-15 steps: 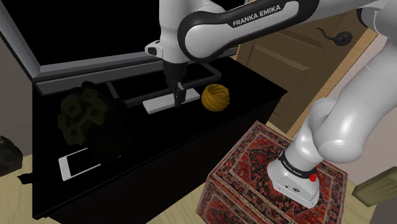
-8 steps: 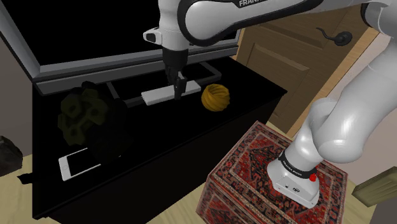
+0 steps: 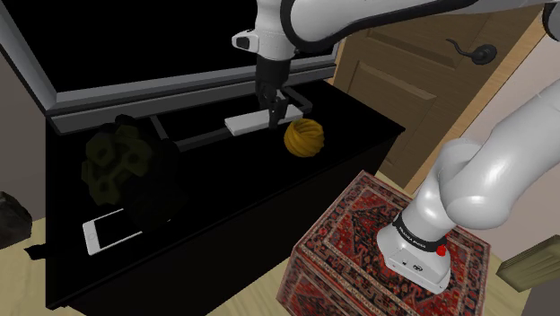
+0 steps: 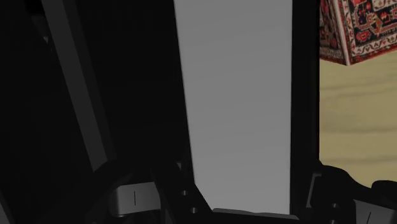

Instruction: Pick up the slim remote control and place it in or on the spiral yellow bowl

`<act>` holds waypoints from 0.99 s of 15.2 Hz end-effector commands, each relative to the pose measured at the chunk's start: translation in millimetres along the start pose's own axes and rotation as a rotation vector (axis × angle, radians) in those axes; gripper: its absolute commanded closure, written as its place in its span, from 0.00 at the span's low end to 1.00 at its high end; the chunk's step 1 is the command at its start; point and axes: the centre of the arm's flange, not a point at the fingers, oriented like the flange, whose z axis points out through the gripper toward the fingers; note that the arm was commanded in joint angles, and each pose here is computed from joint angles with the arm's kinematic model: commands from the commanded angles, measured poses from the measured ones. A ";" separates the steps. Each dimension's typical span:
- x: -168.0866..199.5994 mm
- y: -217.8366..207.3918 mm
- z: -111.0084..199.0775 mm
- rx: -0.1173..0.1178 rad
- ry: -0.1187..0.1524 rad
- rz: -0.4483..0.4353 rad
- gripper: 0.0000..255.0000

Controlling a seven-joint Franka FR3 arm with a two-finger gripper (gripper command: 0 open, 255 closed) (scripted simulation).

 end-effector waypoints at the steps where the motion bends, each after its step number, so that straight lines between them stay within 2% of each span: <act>1: -26.4 4.7 0.2 0.000 0.001 -0.001 1.00; 11: -156.0 29.7 0.1 0.000 0.001 -0.001 1.00; 15: -164.5 31.0 15.9 0.000 0.001 -0.001 1.00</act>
